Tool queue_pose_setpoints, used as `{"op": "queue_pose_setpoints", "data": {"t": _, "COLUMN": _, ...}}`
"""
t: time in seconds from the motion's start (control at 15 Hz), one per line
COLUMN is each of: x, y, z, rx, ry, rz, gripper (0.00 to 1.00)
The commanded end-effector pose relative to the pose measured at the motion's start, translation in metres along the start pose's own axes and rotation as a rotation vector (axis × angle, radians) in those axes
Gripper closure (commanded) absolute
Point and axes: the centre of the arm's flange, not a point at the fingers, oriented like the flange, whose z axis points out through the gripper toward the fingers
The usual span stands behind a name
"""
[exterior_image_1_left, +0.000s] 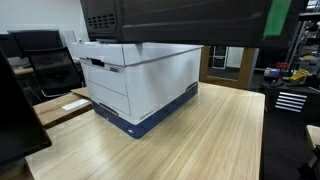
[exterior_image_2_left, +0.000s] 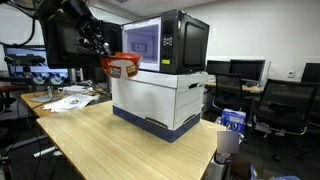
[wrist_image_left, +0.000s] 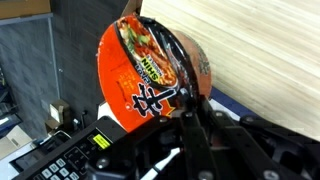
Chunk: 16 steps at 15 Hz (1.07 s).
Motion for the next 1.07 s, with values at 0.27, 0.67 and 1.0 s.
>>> {"op": "queue_pose_setpoints", "data": {"t": 0.27, "x": -0.0162, "y": 0.0051, "z": -0.0317, "rx": 0.053, "ry": 0.142, "rz": -0.104, "gripper": 0.95}}
{"op": "queue_pose_setpoints", "data": {"t": 0.67, "x": -0.0137, "y": 0.01, "z": -0.0286, "rx": 0.066, "ry": 0.262, "rz": -0.252, "gripper": 0.95}}
{"op": "queue_pose_setpoints", "data": {"t": 1.0, "x": -0.0079, "y": 0.0108, "z": -0.023, "rx": 0.042, "ry": 0.356, "rz": -0.347, "gripper": 0.95}}
